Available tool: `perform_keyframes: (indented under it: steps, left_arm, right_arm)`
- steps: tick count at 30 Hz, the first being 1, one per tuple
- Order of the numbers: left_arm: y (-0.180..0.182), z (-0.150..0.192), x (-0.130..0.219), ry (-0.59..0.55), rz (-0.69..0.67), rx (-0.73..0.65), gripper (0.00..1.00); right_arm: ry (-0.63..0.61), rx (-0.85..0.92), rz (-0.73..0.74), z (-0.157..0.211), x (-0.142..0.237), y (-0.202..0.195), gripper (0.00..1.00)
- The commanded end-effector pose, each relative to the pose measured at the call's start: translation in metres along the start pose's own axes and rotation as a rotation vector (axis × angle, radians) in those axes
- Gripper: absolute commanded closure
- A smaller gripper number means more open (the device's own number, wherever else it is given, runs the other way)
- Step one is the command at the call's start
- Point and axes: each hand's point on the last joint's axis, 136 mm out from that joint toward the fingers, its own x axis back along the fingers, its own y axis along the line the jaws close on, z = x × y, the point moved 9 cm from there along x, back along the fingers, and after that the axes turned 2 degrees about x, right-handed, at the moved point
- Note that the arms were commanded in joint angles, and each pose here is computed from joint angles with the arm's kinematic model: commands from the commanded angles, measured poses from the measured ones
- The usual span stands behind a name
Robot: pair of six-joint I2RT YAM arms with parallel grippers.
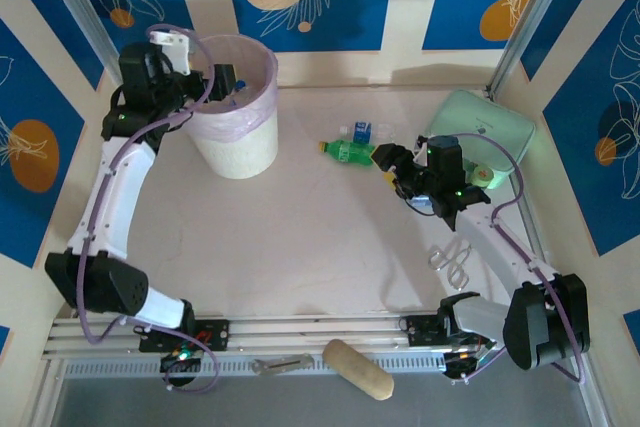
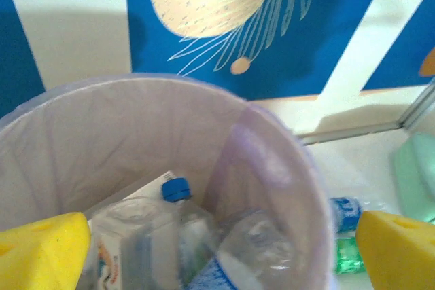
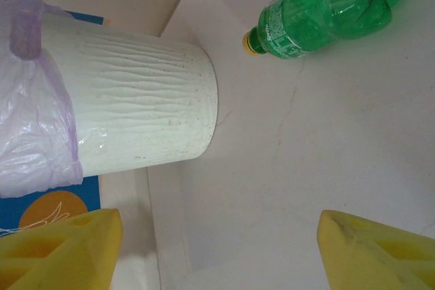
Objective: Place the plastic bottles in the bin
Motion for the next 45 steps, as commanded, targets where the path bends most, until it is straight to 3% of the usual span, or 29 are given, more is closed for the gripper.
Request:
perform_keyframes:
  steps: [1, 12, 21, 30, 45]
  left_arm:
    - [-0.022, -0.003, 0.011, -0.086, 0.148, 0.071, 0.0]
    - [-0.095, 0.068, 0.005, -0.025, 0.363, 0.134, 0.0]
    - [-0.141, 0.153, -0.016, 0.16, 0.426, 0.176, 0.0]
    - [-0.17, 0.219, -0.029, 0.356, 0.453, 0.187, 0.0]
    - [-0.169, 0.238, -0.03, 0.391, 0.41, 0.173, 0.0]
  right_arm:
    - [-0.006, 0.002, 0.06, 0.001, -0.001, -0.01, 0.23]
    - [-0.102, -0.105, 0.308, -0.002, 0.021, -0.054, 0.23]
    - [-0.278, -0.245, 0.447, -0.015, 0.061, -0.099, 0.21]
    - [-0.305, -0.341, 0.485, -0.041, 0.061, -0.124, 0.19]
    - [-0.26, -0.384, 0.443, -0.073, 0.016, -0.137, 0.18]
